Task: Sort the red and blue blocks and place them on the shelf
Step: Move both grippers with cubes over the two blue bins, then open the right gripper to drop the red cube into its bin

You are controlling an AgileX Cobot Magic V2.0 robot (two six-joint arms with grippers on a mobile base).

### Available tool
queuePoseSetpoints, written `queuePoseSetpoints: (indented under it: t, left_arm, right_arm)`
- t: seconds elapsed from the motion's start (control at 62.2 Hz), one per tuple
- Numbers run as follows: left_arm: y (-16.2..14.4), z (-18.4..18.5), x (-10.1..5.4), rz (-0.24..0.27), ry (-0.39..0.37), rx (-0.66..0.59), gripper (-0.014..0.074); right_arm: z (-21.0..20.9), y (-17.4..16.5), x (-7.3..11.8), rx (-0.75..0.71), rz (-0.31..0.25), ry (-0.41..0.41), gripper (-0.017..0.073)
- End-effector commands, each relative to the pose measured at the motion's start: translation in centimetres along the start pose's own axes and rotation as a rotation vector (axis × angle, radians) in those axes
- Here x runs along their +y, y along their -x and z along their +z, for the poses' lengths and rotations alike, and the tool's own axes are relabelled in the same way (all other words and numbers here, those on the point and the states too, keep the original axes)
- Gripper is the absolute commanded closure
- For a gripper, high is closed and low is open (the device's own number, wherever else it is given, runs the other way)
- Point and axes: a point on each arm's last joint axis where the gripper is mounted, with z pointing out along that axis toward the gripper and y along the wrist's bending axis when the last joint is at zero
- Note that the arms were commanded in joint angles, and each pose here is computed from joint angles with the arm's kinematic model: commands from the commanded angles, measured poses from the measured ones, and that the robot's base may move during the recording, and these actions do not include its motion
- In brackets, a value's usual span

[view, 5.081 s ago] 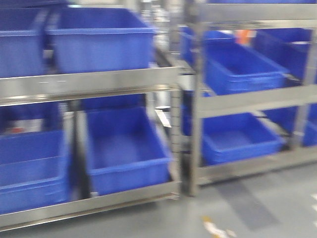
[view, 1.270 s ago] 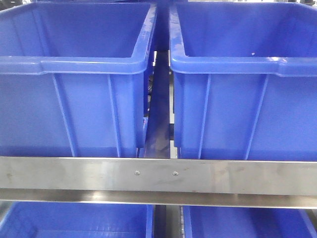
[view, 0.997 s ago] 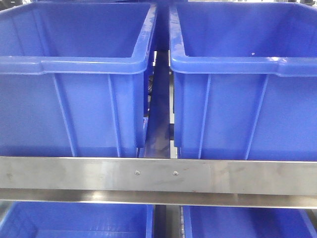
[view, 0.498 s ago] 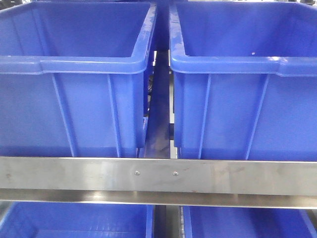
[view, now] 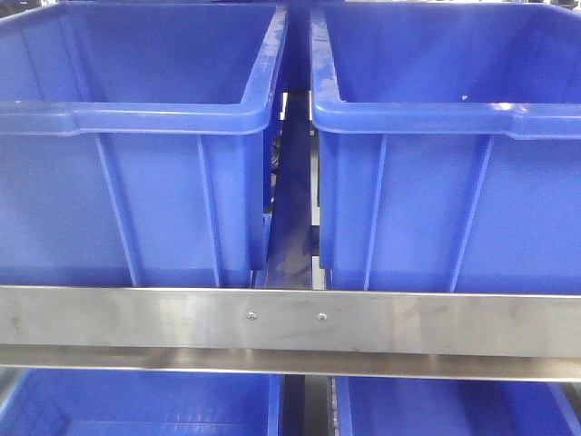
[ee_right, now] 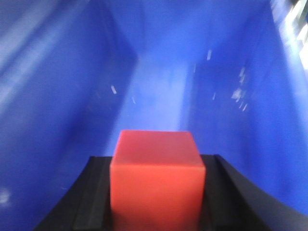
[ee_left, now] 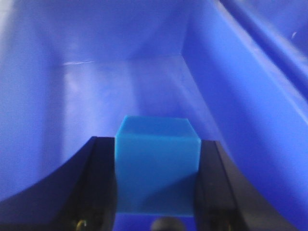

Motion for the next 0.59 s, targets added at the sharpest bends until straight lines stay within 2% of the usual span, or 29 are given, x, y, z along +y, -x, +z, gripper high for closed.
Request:
queuePoseSetpoints:
  t: [0.0,0.113,0.273,0.579]
  left_arm:
    - [2.4,1.3,-0.2,0.005,-0.002,-0.115,0.047]
    - [2.5,2.8,-0.3,0.005,-0.001,-0.097,0.047]
    - [2.7,3.2,-0.3,0.005,-0.001,-0.099,0.047]
    - [2.7,3.2,-0.3,0.005,-0.001,-0.099,0.047]
  right_arm:
    - [1.1,2.2,0.2,-0.1,-0.015,0.005,0.0491]
    - [2.5,2.0,1.0,-0.084,-0.024,0.032,0.0491]
    - [4.1,1.1,1.9,-0.043,-0.035,0.059,0.0491]
    - [4.7,1.1,1.8,-0.062,-0.042,0.055,0.0489]
